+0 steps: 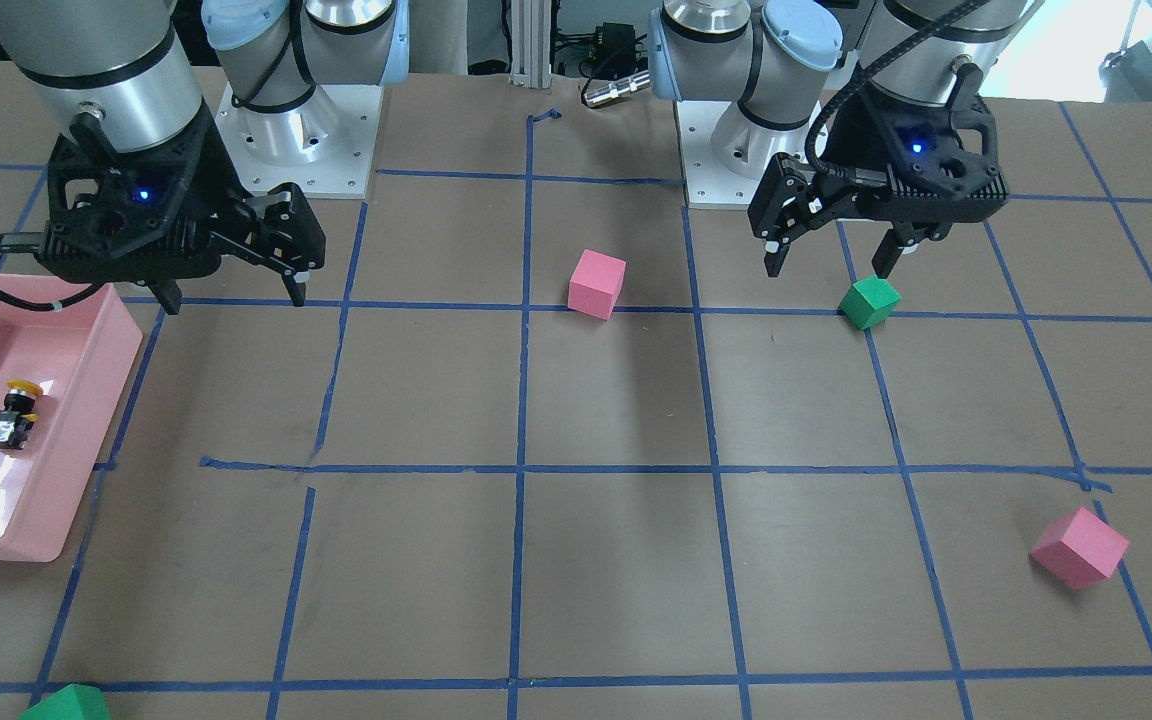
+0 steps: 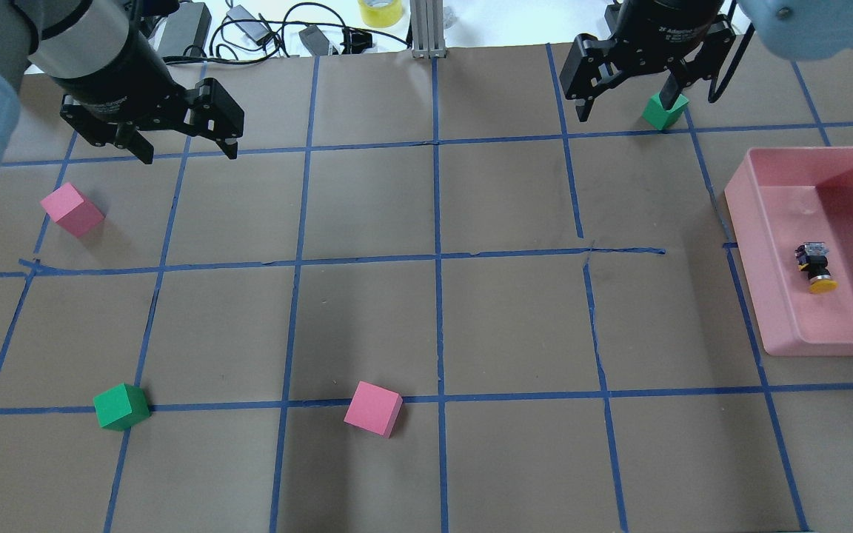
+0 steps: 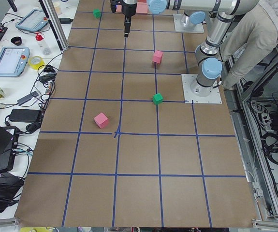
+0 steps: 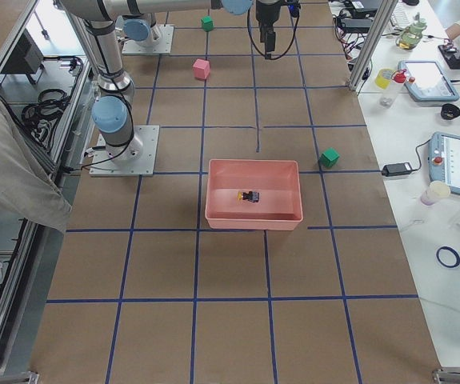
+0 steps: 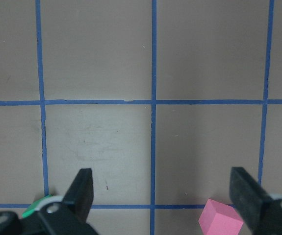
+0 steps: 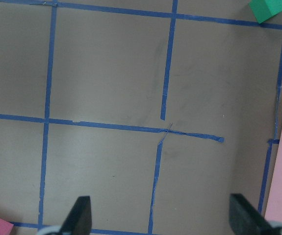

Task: Align button upright
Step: 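Move the right gripper over the pink bin toward the yellow-capped button, then lower the right gripper into the bin onto the black button body, then close the right gripper on the button body and lift it, then carry the button out of the bin to the table center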

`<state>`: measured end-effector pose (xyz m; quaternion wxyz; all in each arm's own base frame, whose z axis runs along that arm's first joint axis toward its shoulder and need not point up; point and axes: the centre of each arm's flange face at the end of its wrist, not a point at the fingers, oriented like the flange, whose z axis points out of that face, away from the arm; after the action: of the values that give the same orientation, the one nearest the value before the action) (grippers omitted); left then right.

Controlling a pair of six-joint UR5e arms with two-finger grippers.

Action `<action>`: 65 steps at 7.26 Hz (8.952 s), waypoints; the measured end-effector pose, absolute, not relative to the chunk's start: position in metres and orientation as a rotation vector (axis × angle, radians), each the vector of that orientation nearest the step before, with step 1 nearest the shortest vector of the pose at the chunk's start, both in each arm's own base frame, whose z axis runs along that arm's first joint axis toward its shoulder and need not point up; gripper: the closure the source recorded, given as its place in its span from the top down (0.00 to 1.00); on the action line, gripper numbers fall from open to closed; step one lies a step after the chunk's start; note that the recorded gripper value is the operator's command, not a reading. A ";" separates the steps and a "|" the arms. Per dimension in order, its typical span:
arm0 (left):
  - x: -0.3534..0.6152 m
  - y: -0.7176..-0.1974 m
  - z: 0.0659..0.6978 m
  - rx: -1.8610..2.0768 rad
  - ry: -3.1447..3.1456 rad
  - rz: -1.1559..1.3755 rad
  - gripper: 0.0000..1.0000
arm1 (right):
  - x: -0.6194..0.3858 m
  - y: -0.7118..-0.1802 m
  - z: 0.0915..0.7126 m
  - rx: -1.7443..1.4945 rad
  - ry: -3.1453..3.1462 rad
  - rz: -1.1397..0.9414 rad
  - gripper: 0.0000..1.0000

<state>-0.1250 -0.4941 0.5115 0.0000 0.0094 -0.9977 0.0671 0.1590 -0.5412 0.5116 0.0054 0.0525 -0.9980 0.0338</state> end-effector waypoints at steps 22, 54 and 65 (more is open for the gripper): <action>-0.125 -0.494 0.511 0.031 -3.138 0.209 1.00 | -0.236 -0.532 0.232 -0.009 -3.125 0.051 1.00; -0.123 -0.494 0.513 0.036 -3.144 0.218 1.00 | -0.222 -0.530 0.287 0.087 -3.108 0.107 0.00; -0.120 -0.498 0.511 0.041 -3.135 0.210 1.00 | 0.244 -0.584 0.346 0.088 -3.240 0.229 0.00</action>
<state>-0.1205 -0.4983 0.5113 -0.0002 0.0132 -0.9977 0.0669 0.2438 -0.5843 0.3459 -0.0537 0.0271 -0.9957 0.0702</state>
